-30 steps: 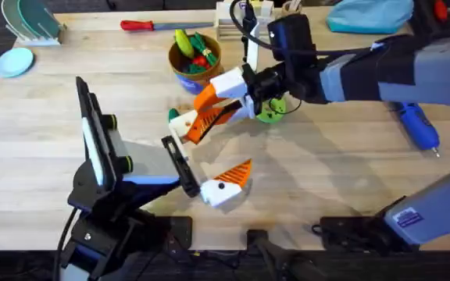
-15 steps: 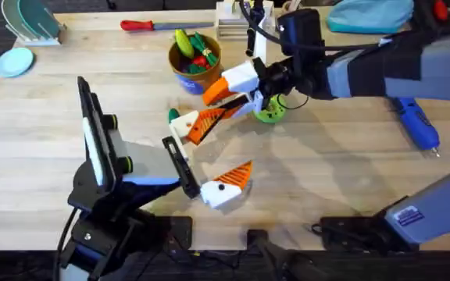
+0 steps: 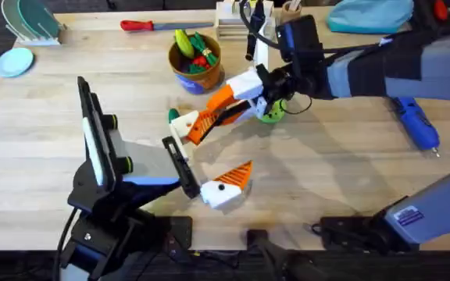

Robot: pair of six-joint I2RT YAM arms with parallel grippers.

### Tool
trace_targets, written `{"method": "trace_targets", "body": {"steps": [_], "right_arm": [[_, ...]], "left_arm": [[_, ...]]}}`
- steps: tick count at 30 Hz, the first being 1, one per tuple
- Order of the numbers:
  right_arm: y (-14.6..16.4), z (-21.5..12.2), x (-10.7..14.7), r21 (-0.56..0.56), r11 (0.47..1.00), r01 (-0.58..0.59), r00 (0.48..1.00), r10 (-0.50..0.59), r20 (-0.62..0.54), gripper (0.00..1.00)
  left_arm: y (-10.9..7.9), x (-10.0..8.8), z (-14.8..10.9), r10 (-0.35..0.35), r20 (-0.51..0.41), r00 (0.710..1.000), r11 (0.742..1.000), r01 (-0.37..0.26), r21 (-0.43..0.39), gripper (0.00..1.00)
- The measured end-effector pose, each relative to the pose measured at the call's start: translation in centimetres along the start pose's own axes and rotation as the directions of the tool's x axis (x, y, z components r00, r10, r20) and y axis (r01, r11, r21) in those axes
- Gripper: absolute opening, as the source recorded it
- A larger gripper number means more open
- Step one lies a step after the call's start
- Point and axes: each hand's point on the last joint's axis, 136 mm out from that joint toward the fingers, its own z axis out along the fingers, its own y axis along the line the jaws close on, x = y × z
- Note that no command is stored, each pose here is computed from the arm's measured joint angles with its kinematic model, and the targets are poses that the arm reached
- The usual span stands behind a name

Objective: Pick up the gripper from the table and insert it into the empty holder that is missing its gripper. Then pick up a screw, insert it into the mounting hole, and use the screwdriver to tighten it. Finally, clean up the table by picking up the vegetable and placing it into the bucket.

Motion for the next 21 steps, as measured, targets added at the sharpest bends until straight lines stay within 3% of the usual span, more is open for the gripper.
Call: {"method": "trace_targets", "body": {"steps": [5, 14, 16, 18, 21], "right_arm": [[-0.14, 0.0, 0.17, 0.001, 1.0, 0.023, 1.0, -0.023, -0.001, 0.53], [-0.14, 0.0, 0.17, 0.001, 0.999, 0.039, 0.999, -0.039, -0.001, 0.358], [-0.14, 0.01, 0.17, 0.001, 0.999, 0.044, 0.999, -0.044, -0.001, 0.257], [-0.15, 0.0, 0.17, 0.001, 0.999, 0.045, 0.999, -0.045, -0.001, 0.063], [-0.15, 0.01, 0.18, 0.001, 0.999, 0.045, 0.999, -0.045, -0.001, 0.013]], "left_arm": [[0.0, 0.0, 0.0, 0.0, 0.0, 1.0, 1.0, 0.0, 0.0, 0.993], [-0.01, 0.0, 0.0, 0.0, 0.0, 1.0, 1.0, 0.0, 0.0, 0.993], [-0.01, 0.0, 0.0, 0.0, 0.0, 1.0, 1.0, 0.0, 0.0, 0.992], [0.0, 0.0, 0.0, 0.0, 0.0, 1.0, 1.0, 0.0, 0.0, 0.993], [0.0, 0.0, 0.0, 0.003, 0.0, 1.0, 1.0, -0.003, 0.0, 0.993]]}}
